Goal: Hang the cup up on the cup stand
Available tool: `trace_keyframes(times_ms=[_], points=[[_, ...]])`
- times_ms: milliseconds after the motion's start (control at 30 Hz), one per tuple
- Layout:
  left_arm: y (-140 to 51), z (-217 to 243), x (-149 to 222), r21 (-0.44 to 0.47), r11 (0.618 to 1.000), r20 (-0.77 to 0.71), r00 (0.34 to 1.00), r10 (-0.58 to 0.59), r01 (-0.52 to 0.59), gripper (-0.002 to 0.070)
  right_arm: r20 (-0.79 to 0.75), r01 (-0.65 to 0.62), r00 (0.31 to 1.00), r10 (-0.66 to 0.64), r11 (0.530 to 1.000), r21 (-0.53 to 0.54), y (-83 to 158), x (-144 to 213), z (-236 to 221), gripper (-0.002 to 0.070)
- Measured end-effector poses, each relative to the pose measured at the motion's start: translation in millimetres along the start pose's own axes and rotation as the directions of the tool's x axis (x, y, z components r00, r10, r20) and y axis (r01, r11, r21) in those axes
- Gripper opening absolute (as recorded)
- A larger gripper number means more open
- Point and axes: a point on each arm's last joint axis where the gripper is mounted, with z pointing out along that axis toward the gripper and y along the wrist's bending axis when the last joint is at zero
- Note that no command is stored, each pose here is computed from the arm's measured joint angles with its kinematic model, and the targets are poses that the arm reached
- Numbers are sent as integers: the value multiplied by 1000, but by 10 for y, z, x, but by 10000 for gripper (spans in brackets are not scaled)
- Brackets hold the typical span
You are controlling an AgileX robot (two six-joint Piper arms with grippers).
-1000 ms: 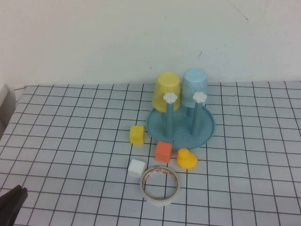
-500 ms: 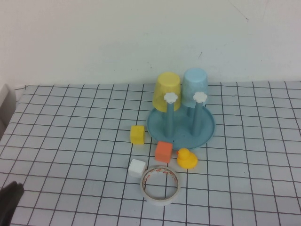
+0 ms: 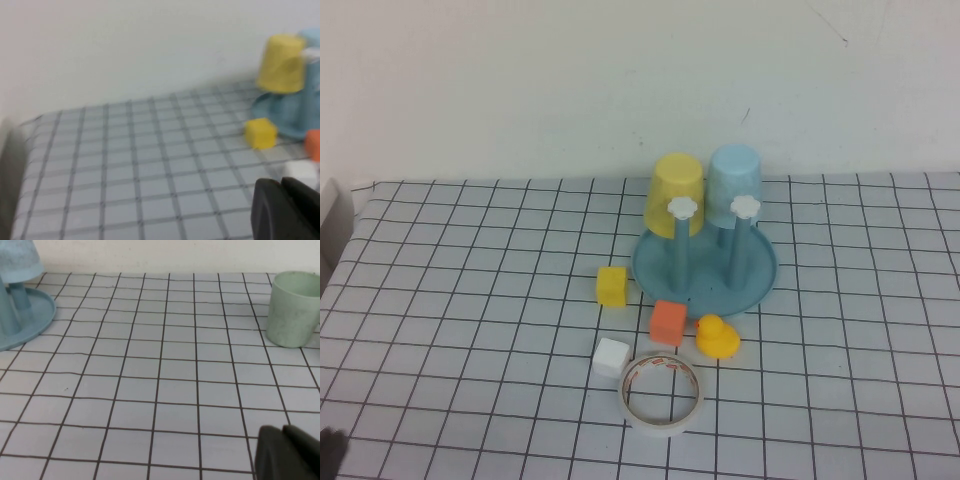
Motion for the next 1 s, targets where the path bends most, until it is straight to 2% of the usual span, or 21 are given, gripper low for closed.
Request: trace_keyframes(times_ms=[167,500,633,833,900,1000], points=[[76,-134,92,-126,992,-47,999,-9,3,-1,0,0,1000,0,1000,0,0,0,0,-1],[141,-159,304,-228,973,-70,997,25,-41,-2,0,0,1000,0,1000,0,0,0,0,-1],[149,-153,328,-241,970,-65,997,29,-43,-1,0,0,1000,0,1000,-1,1,0,0,-1],[137,-155,382,-211,964,-148,980,130,-160,-1,0,0,1000,0,1000,-1,1,0,0,-1],[132,-156,395,-204,967,-160,980,120,-152,-1,0,0,1000,0,1000,-1,1,0,0,-1],[124,-155,401,-208,975,-149,988,46,-76,-2,0,0,1000,0,1000,-1,1,0,0,-1]])
